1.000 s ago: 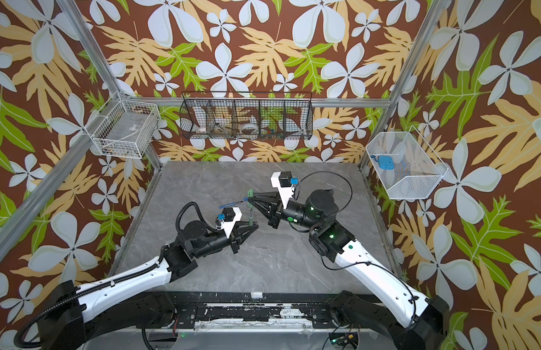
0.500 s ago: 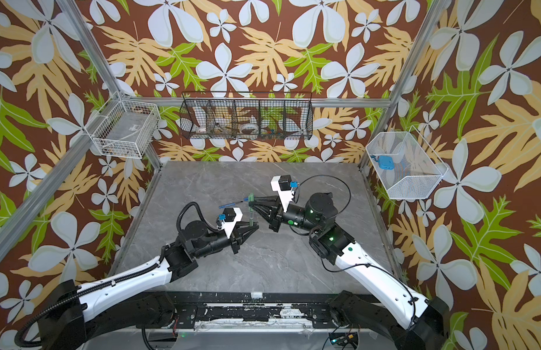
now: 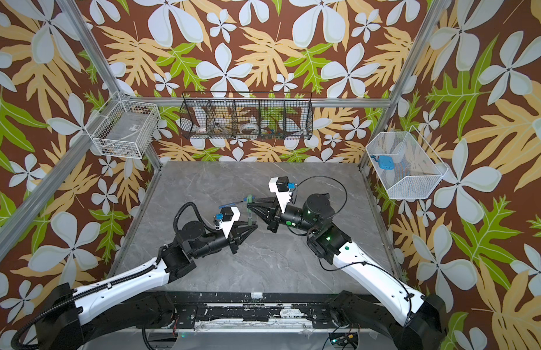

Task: Insert pens into pen caps
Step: Put on the pen cap to the pen.

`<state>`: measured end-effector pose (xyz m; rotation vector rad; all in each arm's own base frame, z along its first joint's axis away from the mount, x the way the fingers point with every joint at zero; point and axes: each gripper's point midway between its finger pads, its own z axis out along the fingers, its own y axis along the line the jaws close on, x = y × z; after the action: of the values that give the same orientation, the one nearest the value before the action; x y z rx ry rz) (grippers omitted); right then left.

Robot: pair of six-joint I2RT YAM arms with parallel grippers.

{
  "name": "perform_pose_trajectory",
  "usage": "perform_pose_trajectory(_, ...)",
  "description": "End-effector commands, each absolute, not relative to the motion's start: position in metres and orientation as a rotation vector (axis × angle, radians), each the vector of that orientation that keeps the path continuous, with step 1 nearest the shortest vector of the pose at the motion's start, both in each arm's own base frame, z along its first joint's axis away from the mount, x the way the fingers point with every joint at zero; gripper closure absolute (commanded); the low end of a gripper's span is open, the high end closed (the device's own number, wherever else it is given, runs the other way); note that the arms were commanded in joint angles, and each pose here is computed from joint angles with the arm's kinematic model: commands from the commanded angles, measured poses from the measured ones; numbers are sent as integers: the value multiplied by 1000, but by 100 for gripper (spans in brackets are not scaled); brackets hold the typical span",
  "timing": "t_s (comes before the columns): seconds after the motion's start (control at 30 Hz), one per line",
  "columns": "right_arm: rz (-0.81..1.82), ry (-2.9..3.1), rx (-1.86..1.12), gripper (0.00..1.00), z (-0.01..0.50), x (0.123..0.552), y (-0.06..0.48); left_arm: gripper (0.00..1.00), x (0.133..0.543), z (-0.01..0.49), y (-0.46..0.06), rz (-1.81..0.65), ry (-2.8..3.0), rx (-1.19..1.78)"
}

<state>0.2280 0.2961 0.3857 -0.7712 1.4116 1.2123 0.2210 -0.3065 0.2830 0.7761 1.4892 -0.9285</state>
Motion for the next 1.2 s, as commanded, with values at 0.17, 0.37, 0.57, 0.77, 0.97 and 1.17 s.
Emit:
perform_pose_trajectory(0.17,1203,1398,-747,87,384,228,295,100,218,315,-308,-972,1387,754)
perform_pose_trajectory(0.37,1154,1414,-772,79,381,225,292,100,218,320,-308,-967,1376,754)
perform_pose_trajectory(0.57,1102,1458,-816,58,378,218,286,100,222,314,-313,-964,1404,766)
perform_pose_trajectory(0.77,1054,1506,-812,49,385,217,278,100,225,300,-319,-965,1445,786)
perform_pose_trajectory(0.97,1053,1531,-849,48,393,222,286,100,225,296,-321,-972,1454,796)
perform_pose_trajectory(1.17,1061,1550,-863,48,390,230,294,100,224,295,-319,-970,1455,796)
